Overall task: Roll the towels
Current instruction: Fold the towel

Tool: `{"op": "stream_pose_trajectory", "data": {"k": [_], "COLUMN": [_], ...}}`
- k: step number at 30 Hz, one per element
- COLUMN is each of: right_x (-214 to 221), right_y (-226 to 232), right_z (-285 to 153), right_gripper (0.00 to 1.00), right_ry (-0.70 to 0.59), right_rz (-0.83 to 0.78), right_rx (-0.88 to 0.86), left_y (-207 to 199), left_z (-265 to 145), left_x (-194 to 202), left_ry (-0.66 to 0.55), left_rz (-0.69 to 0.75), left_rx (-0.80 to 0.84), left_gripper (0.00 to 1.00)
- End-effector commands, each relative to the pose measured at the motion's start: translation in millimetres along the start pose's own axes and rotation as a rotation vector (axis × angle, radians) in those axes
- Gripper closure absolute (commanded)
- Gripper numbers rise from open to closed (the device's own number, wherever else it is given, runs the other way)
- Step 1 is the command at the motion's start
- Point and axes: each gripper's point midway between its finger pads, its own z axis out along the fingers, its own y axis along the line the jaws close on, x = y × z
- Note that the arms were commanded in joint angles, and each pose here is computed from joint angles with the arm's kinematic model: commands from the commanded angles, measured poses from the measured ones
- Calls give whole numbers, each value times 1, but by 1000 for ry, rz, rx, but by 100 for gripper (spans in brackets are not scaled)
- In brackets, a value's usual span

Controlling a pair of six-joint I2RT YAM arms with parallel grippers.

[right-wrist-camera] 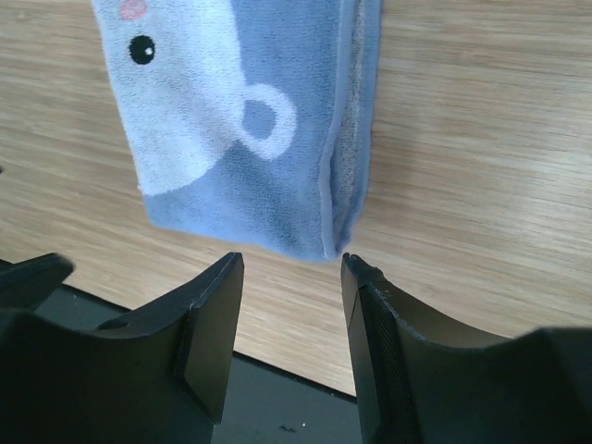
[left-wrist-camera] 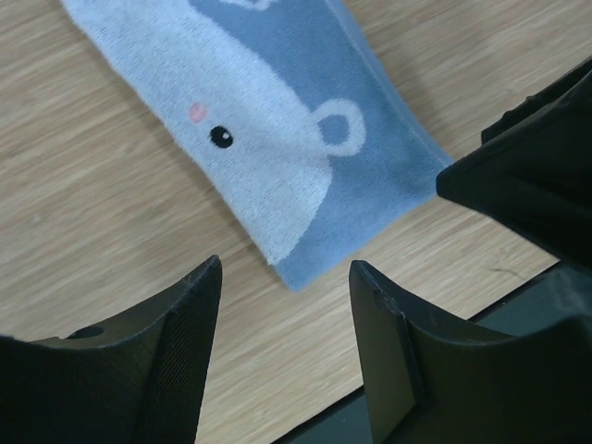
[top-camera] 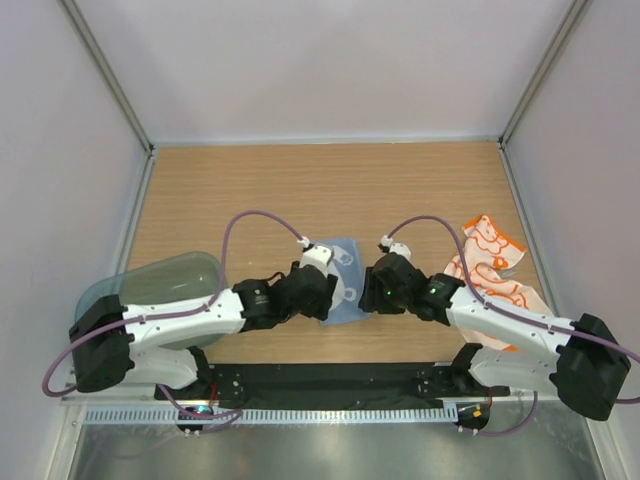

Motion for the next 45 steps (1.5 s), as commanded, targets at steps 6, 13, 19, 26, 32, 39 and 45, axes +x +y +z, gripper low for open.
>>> {"op": "stream_pose_trajectory", "data": {"k": [6,13,19,26,32,39,45], "right_x": [-3,-10,-5,8,11,16,0], "right_y": [-6,5,-7,-34,-42,-72,-78], "right_z": [2,15,35,52,49,33,17], "right_gripper": [46,46,48,67,81,92,43], "right_ry": [-52,-101,-66,-19,-21,-27,-68], "right_rz": [21,26,14,24,23,39,8], "right_rx": [58,-3,86,214,243,379,446], "left_y": [-33,-39,-24,-11,-6,-2,-2], "left_z": [38,55,68,79,88,95,93], "left_x": [-6,5,14,33,45,48,42], "left_ry": [-48,-24,10,46,84,111,109], "left_rz": [17,-18,-66,-98,-90,-89,-89], "left_rx": [144,211,194,190,168,137,126], "left_gripper": [42,43,44,44,45,47,47]}}
